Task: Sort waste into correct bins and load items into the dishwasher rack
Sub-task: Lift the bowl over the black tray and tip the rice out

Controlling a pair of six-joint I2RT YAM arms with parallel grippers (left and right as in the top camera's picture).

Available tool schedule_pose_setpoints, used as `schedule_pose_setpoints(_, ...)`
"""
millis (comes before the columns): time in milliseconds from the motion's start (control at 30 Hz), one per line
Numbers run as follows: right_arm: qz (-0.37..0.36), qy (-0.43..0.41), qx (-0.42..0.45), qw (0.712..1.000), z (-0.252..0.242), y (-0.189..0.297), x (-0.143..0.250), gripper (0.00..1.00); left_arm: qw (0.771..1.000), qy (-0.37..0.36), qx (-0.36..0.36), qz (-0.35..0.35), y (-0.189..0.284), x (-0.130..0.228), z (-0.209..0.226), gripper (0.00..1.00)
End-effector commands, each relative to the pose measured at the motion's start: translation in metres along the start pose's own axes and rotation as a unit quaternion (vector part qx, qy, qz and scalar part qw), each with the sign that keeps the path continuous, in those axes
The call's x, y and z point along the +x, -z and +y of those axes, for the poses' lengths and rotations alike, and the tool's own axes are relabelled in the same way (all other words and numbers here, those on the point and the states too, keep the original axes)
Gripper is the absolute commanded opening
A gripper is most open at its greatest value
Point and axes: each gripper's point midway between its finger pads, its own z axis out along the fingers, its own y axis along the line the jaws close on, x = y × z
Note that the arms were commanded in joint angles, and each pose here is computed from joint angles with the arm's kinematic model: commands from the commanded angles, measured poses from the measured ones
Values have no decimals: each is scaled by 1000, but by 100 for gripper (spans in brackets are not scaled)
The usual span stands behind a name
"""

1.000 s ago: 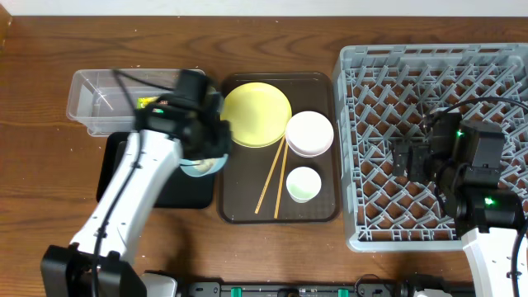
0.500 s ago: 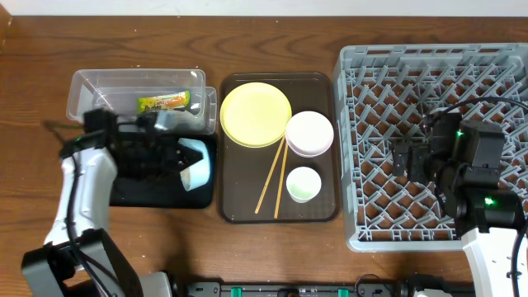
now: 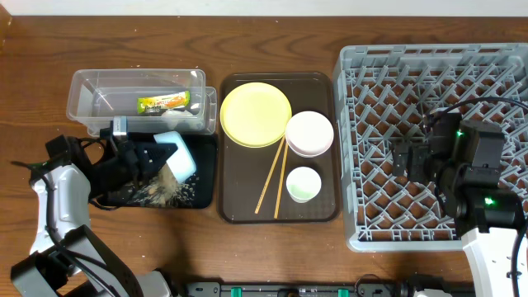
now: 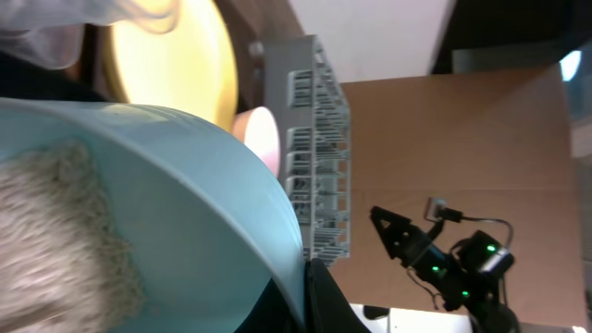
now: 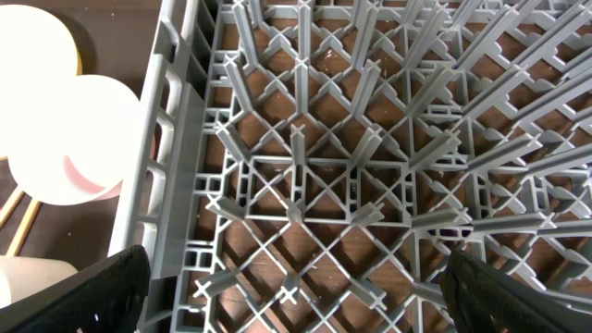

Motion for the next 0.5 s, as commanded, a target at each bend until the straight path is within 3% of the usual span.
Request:
schedule_pose_setpoints(0,-11,-8,6,1000,-3,6,-7,99,999,-11,38,-9,2,-1,-13,6)
schedule_pose_setpoints(133,-10,-8,6,1000,-3,6,-7,99,1000,-2,30,-10,3,-2,-10,6)
schedule_pose_setpoints(267,-10,-8,6,1000,-3,6,-7,99,995,91,22,-18,7,-7,-5,6)
schedule_pose_setpoints(367,-10,-8,6,1000,-3,6,-7,99,993,85,78,-26,11,-11,-24,6)
schedule_pose_setpoints(467,-10,-8,6,1000,-3,6,-7,99,996,78,42,-26,9,-13,-11,6)
